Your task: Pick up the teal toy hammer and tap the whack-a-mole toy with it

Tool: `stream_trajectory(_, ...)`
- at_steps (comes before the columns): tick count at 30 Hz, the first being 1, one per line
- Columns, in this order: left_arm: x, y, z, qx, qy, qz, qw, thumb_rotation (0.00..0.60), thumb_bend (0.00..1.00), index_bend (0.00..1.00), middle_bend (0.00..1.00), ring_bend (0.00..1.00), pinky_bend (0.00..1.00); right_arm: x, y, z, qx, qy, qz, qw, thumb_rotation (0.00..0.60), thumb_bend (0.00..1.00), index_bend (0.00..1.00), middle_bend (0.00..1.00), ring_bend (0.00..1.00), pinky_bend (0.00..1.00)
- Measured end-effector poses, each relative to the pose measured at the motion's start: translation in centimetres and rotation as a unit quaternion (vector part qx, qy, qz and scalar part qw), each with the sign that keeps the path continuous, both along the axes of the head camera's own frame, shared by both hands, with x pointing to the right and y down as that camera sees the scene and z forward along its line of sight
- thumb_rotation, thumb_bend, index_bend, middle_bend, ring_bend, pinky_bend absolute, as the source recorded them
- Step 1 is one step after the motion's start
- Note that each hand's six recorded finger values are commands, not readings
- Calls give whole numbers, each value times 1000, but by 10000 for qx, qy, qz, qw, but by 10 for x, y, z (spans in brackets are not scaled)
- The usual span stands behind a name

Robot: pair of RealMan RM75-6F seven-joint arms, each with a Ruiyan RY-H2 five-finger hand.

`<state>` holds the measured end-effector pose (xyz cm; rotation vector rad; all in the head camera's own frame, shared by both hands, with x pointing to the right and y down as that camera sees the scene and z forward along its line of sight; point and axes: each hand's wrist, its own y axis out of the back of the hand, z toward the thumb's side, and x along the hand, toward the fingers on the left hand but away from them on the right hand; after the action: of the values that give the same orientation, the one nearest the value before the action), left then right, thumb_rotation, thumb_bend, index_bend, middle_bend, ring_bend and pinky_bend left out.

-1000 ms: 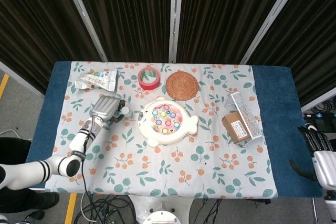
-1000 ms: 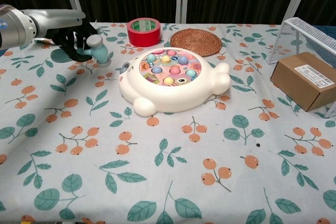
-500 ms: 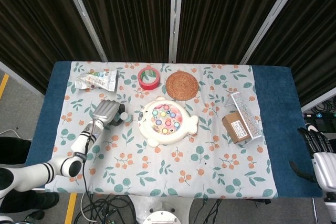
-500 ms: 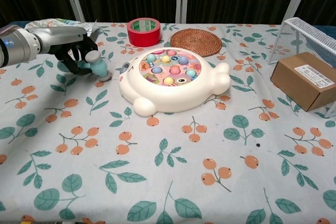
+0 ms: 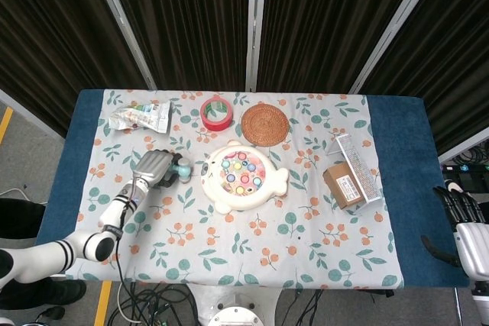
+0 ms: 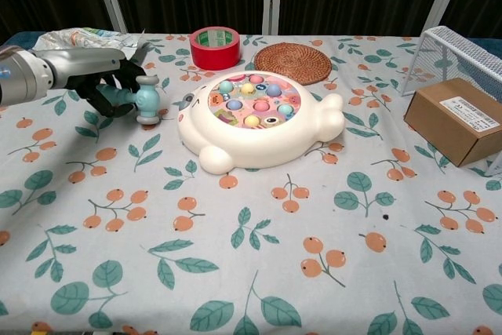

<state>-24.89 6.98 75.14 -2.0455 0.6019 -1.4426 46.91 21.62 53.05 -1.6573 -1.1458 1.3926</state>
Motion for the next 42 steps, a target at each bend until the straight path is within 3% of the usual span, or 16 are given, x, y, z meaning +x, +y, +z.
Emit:
stream_trajectory(6,-8,5,-6,8,89,-113,9999,600,368,307,353,264,290,0,0,-1,8,8,7,10000,600,190,13,83,0,0)
stream_trajectory(15,-15,7,-5,14,78,-209,9997,600,339,290,353,262,291,-2,0,0,4,-6,-27,10000,600,190,13,83,0,0)
stream_trajectory(22,-16,8,-8,86,129,-218,9996,600,286,158,239,138,232,-2,0,-1,16,-12,-33,10000,600,191,13,83,0,0)
stream_trajectory(26,-19,6,-19,212,225,-254,9992,600,262,108,163,75,129,-1,-1,-3,41,4,-38,10000,600,191,13,83,0,0)
stream_trajectory(31,-44,-4,-56,854,304,-461,9948,600,222,108,156,54,79,3,-2,-6,59,47,-25,10000,600,191,13,83,0,0)
stream_trajectory(35,-88,-6,-96,1537,129,-784,9849,600,205,127,156,55,77,6,-7,-9,81,42,-33,10000,600,190,13,83,0,0)
stream_trajectory(38,-129,6,-126,2022,-162,-1048,9736,600,204,144,163,55,76,7,-11,-9,70,-37,-51,10000,600,191,13,84,0,0)
stream_trajectory(42,-182,43,-163,2401,-621,-1391,9587,600,194,163,170,54,76,9,-21,-8,78,-138,-124,9998,600,190,13,90,0,0)
